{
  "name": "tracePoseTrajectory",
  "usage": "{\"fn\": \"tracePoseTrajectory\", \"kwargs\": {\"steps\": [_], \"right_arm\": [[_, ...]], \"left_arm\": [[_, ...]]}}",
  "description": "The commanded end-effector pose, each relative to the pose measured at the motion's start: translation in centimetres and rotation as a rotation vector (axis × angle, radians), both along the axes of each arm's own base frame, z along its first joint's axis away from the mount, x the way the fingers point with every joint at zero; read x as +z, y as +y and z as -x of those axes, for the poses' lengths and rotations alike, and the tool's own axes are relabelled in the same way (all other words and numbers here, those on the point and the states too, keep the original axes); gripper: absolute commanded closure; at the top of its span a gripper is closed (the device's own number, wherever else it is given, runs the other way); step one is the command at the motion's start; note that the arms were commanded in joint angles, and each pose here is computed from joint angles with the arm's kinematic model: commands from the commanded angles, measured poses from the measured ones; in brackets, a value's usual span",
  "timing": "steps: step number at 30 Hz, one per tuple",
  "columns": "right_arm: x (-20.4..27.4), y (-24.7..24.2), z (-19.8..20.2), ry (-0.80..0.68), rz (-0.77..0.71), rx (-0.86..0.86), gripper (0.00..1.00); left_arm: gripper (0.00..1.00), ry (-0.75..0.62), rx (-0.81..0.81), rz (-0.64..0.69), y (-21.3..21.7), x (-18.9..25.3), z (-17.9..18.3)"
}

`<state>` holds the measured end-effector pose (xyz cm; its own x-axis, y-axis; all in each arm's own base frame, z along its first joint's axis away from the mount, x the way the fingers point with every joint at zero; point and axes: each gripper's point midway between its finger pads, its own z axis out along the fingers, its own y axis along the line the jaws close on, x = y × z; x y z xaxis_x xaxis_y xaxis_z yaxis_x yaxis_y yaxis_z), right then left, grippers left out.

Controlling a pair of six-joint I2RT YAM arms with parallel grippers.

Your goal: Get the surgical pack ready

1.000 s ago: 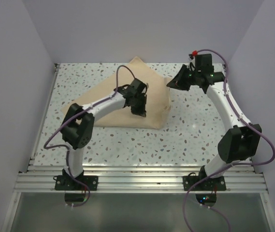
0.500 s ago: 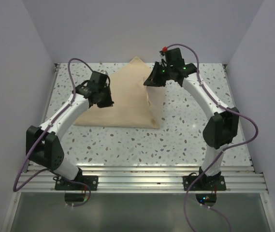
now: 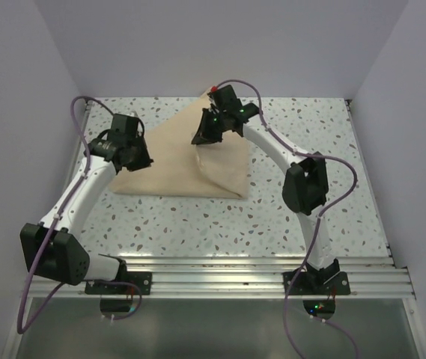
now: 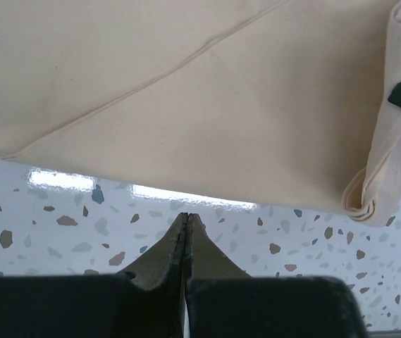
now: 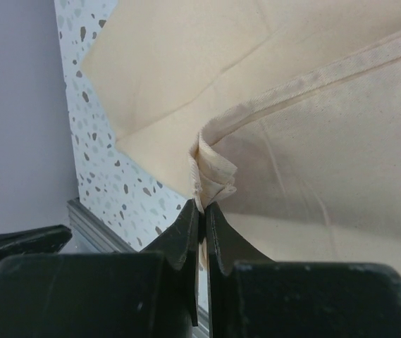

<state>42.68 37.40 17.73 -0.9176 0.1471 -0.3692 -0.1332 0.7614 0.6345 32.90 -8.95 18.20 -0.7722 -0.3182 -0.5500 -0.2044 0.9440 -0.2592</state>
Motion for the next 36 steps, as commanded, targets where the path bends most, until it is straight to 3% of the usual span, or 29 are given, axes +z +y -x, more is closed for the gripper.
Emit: {"fn": "tracePoseTrajectory", "kwargs": {"steps": [1, 13, 25, 36], "right_arm": [[1.2, 2.1, -1.0, -0.038, -0.045, -0.014, 1.0], [-2.0, 6.5, -0.4, -0.002, -0.045, 0.001, 1.0], [-1.0, 9.3, 0.2, -0.04, -0.09, 0.033, 1.0], [-5.8, 9.9, 0.0, 0.013, -0.049, 0.045, 1.0]], "left_arm": [[1.0, 0.005, 0.004, -0.033, 1.4, 0.3, 1.1], [1.0, 0.029, 0.045, -0.047, 3.5, -0.8, 2.5], [1.0, 0.047, 0.065, -0.039, 4.4, -1.8, 2.9], [1.0, 0.062, 0.077, -0.061, 5.2, -2.5, 3.1]]}}
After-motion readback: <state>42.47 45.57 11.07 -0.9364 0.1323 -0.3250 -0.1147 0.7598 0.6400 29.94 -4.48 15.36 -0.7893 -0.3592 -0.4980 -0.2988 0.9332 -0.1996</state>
